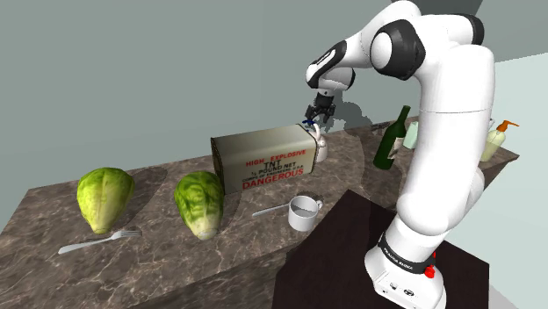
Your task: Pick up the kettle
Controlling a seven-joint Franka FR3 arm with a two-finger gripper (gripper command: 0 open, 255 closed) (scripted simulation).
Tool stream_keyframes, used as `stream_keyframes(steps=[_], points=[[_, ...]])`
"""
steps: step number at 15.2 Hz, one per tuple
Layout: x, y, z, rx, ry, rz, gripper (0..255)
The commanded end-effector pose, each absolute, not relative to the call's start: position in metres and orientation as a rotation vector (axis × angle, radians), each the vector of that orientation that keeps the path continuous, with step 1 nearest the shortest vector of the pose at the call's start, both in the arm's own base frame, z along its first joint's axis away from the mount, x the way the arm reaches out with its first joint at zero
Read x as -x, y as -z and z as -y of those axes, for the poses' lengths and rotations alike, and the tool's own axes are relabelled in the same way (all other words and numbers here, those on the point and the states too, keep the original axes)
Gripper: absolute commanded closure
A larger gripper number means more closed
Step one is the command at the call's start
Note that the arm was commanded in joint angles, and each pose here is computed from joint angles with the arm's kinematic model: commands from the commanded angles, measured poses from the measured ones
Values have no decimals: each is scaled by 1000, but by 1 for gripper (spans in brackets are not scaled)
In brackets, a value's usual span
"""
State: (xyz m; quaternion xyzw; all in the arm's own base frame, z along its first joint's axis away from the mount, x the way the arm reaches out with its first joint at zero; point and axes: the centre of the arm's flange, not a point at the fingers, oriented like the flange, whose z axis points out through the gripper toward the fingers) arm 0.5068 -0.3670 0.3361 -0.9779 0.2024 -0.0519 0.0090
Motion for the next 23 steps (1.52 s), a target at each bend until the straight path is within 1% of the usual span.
stream_keyframes(steps=[1,3,4,13,23], points=[[-507,-326,367,3055,163,-633,0],[-507,-323,367,3055,163,-633,0],[-508,-322,368,3055,163,-633,255],[-507,-323,367,3055,163,-633,255],[-507,-375,367,3055,163,-633,255]])
